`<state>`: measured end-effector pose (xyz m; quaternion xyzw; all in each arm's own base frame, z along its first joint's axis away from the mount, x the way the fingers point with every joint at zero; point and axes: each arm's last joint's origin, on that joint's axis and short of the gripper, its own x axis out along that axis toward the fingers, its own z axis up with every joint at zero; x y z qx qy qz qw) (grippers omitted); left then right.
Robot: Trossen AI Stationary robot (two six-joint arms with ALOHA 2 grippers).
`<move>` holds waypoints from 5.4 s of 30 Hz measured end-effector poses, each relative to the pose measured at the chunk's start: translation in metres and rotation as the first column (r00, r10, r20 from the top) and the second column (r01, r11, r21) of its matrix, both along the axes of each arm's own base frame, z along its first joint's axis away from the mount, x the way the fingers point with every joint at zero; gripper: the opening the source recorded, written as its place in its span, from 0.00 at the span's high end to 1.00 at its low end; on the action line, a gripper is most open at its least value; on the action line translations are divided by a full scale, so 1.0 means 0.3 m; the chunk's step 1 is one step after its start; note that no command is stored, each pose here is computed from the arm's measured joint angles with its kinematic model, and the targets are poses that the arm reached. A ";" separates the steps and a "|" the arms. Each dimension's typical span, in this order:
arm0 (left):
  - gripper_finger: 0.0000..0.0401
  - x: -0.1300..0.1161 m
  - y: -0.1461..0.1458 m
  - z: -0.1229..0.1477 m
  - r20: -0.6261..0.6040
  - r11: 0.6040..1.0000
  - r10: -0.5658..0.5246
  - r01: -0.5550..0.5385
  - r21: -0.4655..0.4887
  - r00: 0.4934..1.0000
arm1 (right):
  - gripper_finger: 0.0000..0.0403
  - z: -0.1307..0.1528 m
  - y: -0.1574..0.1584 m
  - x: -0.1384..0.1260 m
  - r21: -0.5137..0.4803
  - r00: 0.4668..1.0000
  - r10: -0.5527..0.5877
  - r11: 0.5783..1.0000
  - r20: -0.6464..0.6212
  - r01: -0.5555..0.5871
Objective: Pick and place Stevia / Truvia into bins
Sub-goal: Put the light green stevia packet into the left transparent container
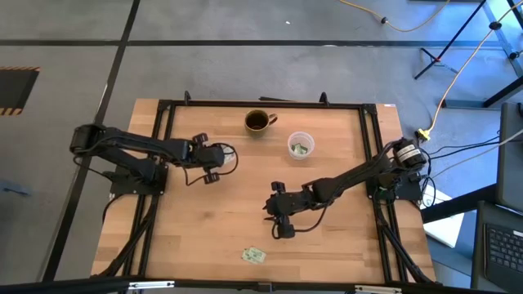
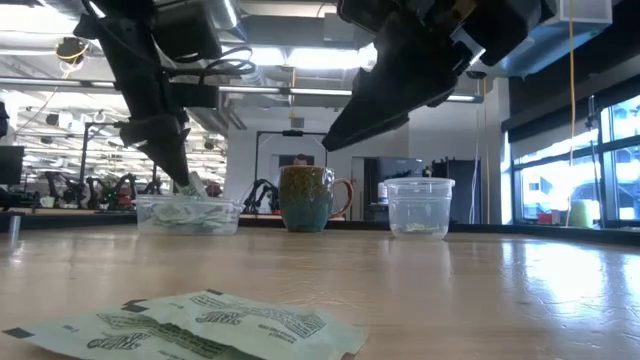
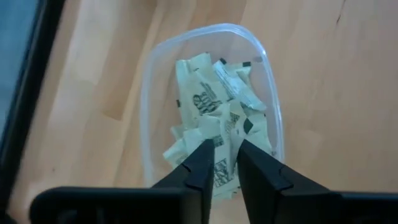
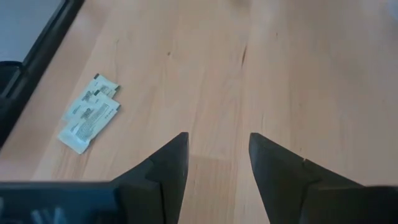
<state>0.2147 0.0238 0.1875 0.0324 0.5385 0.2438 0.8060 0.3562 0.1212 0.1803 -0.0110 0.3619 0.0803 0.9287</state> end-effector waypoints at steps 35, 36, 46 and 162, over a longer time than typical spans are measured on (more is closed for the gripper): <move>0.76 0.186 -0.410 0.111 0.626 0.696 -0.537 0.716 -0.052 0.566 | 0.58 0.041 -0.121 -0.571 0.173 0.849 -0.119 0.984 0.515 0.033; 0.76 0.201 -0.433 0.092 0.629 0.679 -0.555 0.733 -0.036 0.545 | 0.58 0.041 -0.122 -0.573 0.176 0.846 -0.121 0.984 0.519 0.032; 0.76 0.298 -0.600 -0.100 0.588 0.571 -0.658 0.821 -0.016 0.470 | 0.58 0.035 -0.123 -0.574 0.168 0.851 -0.116 0.985 0.511 0.034; 0.88 0.164 -0.382 -0.100 -0.137 0.878 -0.228 0.143 -0.456 0.964 | 0.58 0.023 -0.124 -0.576 0.148 0.870 -0.107 0.988 0.481 0.040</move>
